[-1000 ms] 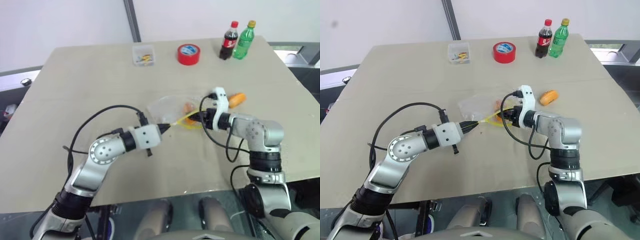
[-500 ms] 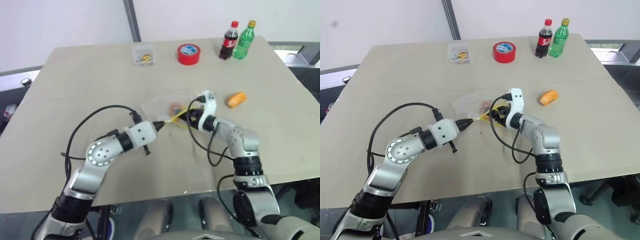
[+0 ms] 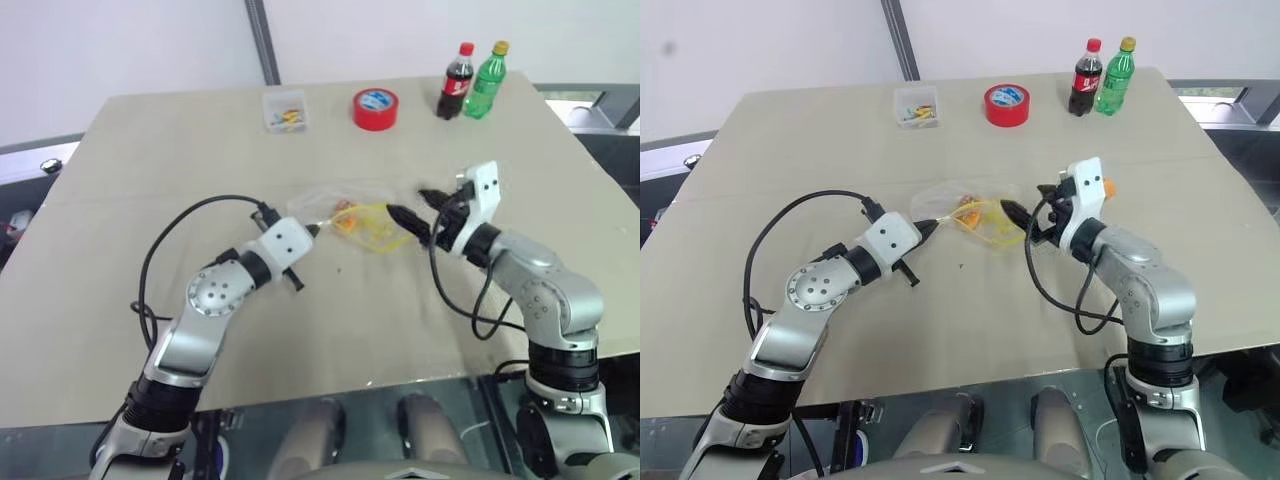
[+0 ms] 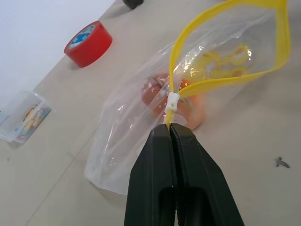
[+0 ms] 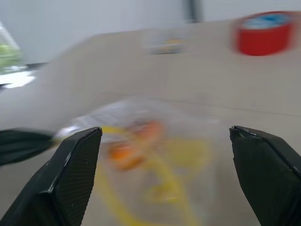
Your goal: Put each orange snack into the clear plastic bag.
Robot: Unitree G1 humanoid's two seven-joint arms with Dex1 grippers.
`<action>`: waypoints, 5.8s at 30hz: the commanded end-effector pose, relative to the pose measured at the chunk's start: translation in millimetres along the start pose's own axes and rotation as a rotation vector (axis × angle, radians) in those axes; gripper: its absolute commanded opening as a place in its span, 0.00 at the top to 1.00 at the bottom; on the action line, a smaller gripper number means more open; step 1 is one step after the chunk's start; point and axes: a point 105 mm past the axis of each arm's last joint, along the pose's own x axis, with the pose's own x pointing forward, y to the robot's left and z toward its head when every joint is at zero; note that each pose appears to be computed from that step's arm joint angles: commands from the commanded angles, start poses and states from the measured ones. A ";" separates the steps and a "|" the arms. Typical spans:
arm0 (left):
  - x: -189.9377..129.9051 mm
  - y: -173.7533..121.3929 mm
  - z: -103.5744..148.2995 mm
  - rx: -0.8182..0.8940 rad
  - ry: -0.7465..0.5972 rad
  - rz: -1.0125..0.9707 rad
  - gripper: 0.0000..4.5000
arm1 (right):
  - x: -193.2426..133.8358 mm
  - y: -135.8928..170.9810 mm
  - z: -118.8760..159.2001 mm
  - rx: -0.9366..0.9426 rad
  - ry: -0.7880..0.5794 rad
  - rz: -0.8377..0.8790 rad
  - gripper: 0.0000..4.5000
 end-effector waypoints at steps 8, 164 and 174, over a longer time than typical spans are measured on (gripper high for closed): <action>-2.2 4.7 11.3 0.049 -0.006 0.029 1.00 | 41.1 -57.2 -2.3 -0.470 -0.002 -0.508 0.02; -22.3 -20.0 17.6 0.056 -0.098 -0.198 1.00 | 32.2 40.2 -14.3 1.142 -0.068 0.170 0.70; -27.2 -34.8 30.4 -0.101 -0.154 -0.328 0.83 | 9.6 91.0 -21.2 0.734 0.035 0.337 0.71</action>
